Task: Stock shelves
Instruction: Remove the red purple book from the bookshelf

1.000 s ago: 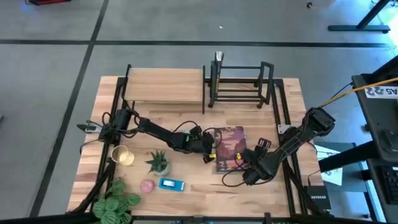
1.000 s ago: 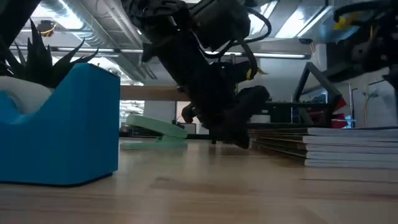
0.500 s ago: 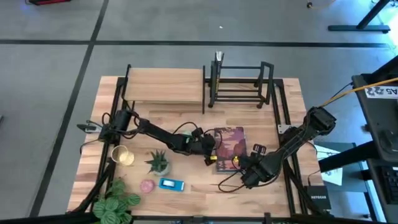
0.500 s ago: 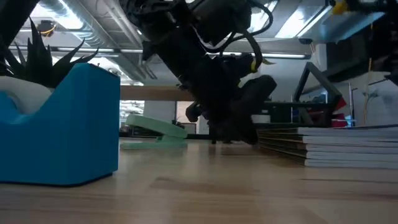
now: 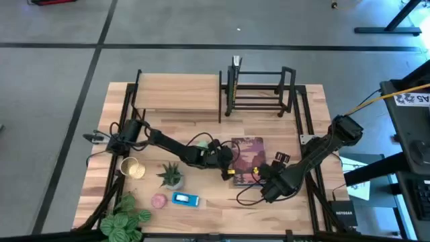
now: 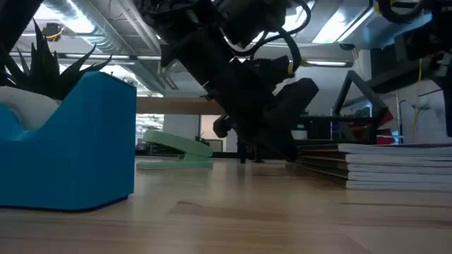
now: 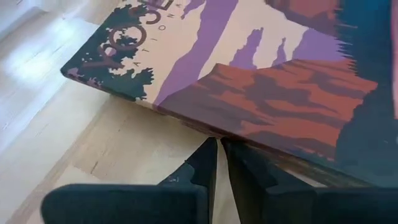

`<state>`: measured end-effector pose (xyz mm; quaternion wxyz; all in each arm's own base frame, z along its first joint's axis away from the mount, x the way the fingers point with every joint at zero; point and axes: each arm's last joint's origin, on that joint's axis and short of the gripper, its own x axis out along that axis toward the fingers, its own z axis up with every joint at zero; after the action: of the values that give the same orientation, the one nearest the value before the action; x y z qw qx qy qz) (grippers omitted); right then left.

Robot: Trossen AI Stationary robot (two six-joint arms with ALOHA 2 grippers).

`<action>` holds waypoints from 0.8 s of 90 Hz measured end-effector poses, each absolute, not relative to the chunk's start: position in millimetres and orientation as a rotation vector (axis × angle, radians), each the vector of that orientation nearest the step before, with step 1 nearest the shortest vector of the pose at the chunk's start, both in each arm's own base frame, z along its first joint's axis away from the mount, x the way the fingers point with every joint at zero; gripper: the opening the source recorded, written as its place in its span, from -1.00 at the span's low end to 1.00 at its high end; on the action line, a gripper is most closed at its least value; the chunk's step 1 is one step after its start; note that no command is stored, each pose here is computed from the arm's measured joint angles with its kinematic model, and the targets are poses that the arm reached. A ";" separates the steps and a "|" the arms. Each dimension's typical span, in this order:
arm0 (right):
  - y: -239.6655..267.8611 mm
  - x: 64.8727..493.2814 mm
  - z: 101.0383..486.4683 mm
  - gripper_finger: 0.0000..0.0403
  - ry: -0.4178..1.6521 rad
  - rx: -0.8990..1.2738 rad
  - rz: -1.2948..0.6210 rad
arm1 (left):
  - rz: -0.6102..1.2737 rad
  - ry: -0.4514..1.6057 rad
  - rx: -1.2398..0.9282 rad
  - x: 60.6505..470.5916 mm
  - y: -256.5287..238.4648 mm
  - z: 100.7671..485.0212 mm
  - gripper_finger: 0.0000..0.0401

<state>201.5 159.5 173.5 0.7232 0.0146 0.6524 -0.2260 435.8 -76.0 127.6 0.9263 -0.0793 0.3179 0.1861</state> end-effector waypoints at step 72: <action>156.8 193.5 154.5 -0.28 1.508 0.153 -0.510 | 0.429 0.710 -0.116 429.8 -77.4 122.8 -0.89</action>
<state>193.5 156.8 154.5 0.6970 0.0685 0.6761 -0.2288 429.8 -77.4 122.8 0.9137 -0.0564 0.3445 0.2082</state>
